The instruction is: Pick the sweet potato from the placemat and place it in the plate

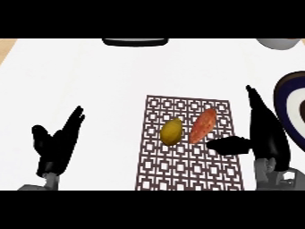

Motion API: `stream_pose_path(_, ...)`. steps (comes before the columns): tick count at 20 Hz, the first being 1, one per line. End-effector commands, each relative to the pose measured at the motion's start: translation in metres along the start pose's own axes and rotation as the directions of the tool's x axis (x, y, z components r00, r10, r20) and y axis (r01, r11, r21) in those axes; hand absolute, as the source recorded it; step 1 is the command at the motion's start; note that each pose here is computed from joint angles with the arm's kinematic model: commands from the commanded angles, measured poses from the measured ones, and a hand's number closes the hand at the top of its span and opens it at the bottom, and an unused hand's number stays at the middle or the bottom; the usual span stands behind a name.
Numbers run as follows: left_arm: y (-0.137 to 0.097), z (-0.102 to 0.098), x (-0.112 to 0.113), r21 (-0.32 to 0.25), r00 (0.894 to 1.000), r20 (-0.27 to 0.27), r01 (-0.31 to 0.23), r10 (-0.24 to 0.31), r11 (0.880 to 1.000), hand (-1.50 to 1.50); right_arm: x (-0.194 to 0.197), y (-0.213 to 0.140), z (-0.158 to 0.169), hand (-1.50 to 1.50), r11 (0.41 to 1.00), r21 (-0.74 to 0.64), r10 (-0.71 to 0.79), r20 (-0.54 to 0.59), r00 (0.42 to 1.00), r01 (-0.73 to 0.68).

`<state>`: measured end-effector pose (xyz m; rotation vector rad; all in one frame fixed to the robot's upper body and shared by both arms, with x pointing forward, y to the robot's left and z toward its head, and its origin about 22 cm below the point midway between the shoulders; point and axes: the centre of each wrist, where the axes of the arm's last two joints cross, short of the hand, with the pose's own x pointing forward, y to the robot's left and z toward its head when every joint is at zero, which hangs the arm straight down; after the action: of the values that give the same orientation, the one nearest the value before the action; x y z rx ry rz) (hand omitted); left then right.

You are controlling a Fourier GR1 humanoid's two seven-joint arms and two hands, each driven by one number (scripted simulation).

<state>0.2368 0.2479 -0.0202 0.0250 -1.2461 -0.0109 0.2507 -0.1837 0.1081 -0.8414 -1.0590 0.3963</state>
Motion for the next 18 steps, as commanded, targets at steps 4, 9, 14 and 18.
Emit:
stream_pose_path(4,0.01,-0.002,-0.011,-0.023,0.998,-0.058,-0.019,0.018,1.0,0.0,0.019,0.039,-0.005,-1.5,0.997,0.081,-0.012,-0.082,0.997,0.018)
stream_pose_path(9,-0.008,0.021,-0.004,-0.02,0.999,-0.046,0.001,-0.002,1.0,0.0,0.038,0.051,-0.011,-1.5,0.998,0.063,-0.014,-0.1,0.995,0.02)
stream_pose_path(14,-0.009,0.002,-0.017,-0.007,0.999,-0.05,-0.004,0.004,1.0,0.0,0.028,0.059,-0.024,-1.5,0.995,0.058,0.091,-0.144,0.985,-0.084)
stream_pose_path(18,-0.008,0.002,-0.016,-0.016,0.997,-0.073,-0.011,0.01,1.0,0.0,0.031,0.057,-0.027,-1.5,0.992,0.059,0.121,-0.18,0.976,-0.112)
